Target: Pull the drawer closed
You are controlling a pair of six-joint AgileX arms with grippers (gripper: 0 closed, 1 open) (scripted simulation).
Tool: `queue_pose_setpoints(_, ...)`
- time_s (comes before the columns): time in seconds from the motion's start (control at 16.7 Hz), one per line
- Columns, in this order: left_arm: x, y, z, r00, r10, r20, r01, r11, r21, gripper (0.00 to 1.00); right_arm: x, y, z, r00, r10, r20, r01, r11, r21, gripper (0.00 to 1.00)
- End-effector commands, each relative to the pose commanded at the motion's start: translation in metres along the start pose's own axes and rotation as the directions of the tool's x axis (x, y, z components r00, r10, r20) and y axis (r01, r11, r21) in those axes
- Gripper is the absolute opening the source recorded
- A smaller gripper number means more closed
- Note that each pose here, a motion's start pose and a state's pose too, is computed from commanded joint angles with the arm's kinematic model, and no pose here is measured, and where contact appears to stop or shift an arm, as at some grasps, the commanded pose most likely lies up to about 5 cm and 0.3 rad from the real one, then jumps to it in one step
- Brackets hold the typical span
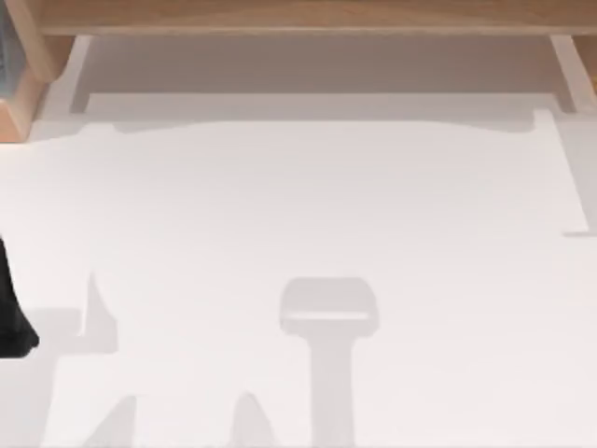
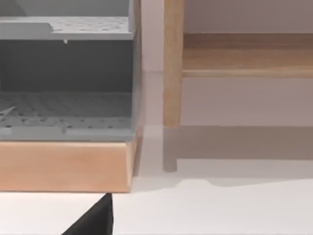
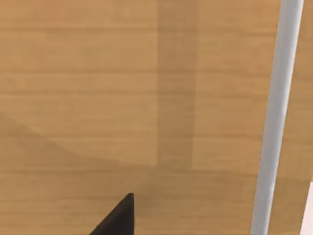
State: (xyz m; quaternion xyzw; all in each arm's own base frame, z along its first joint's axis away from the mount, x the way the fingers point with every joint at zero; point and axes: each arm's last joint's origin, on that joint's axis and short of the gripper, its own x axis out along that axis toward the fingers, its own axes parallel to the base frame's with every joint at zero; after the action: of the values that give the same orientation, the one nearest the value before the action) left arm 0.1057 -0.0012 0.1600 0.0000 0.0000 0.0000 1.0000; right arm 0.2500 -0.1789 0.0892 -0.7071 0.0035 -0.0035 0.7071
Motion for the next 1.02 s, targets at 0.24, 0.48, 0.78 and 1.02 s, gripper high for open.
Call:
queue_pose_setpoints(0.24,0.0,0.0,0.0,1.0,0.0,0.0,0.0,1.0,0.0,1.0,0.0,0.0,0.0,1.0,0.0,0.0,0.0,1.0,0.0,0.4)
queue_pose_setpoints(0.48,0.0,0.0,0.0,1.0,0.0,0.0,0.0,1.0,0.0,1.0,0.0,0.0,0.0,1.0,0.0,0.0,0.0,1.0,0.0,0.1)
queue_pose_setpoints(0.78,0.0,0.0,0.0,1.0,0.0,0.0,0.0,1.0,0.0,1.0,0.0,0.0,0.0,1.0,0.0,0.0,0.0,1.0,0.0,0.0)
queue_pose_setpoints(1.02,0.0,0.0,0.0,1.0,0.0,0.0,0.0,1.0,0.0,1.0,0.0,0.0,0.0,1.0,0.0,0.0,0.0,1.0,0.0,0.0)
